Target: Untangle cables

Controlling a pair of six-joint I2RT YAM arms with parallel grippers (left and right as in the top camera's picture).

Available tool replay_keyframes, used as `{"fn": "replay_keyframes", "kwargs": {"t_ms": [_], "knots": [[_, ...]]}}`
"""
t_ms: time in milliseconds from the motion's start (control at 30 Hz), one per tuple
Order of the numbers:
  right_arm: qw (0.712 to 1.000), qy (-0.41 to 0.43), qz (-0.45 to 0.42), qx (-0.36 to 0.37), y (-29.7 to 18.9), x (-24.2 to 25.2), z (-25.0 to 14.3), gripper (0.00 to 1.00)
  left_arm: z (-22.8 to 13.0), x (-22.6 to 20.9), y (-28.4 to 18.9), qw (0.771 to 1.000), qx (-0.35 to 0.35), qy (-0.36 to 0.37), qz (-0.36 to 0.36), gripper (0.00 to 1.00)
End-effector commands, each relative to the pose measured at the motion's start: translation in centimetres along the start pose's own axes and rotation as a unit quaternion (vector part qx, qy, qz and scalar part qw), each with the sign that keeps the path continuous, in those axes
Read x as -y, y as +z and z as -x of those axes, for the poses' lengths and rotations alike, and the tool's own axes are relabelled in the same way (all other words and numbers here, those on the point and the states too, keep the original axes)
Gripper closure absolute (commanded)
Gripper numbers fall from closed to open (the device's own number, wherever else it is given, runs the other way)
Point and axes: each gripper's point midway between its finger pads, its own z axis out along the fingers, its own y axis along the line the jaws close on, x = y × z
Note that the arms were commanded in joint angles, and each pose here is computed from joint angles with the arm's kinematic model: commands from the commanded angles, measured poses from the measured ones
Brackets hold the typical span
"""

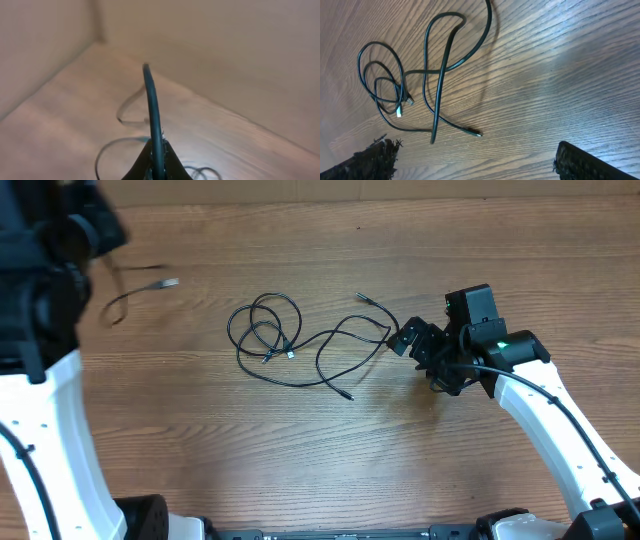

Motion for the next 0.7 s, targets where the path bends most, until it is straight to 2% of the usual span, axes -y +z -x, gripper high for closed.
{"fn": "replay_keyframes", "kwargs": {"t_ms": [0,133,333,467,533,667], "knots": [[1.000,-0.004,-0.002,0.007,-0.1,-0.1,0.3,0.00,0.1,-5.5,-0.5,0.988,-0.001,-0.133,0.077,0.96],[1.000,-0.004,-0.002,0.007,-0.1,-0.1,0.3,0.00,-1.7,-10.9,-1.1,0.962,-0.027,-0.224,0.156,0.96],[1.000,-0.004,-0.002,0.007,-0.1,-0.1,0.3,0.00,-4.1,-18.7,-2.9,0.917,-0.055,-0.293,0.266,0.95],[1.000,-0.004,-0.002,0.007,-0.1,-0.1,0.3,0.00,-4.9,-22.0,-3.1,0.895,-0.059,-0.323,0.302,0.95],[1.000,-0.004,-0.002,0.007,-0.1,-0.1,0.3,0.00,-5.0,-22.6,-2.3,0.893,-0.065,-0.336,0.292,0.96],[1.000,-0.004,-0.002,0.007,-0.1,-0.1,0.3,0.00,-4.7,-21.9,1.1,0.916,-0.084,-0.327,0.216,0.96]]}}
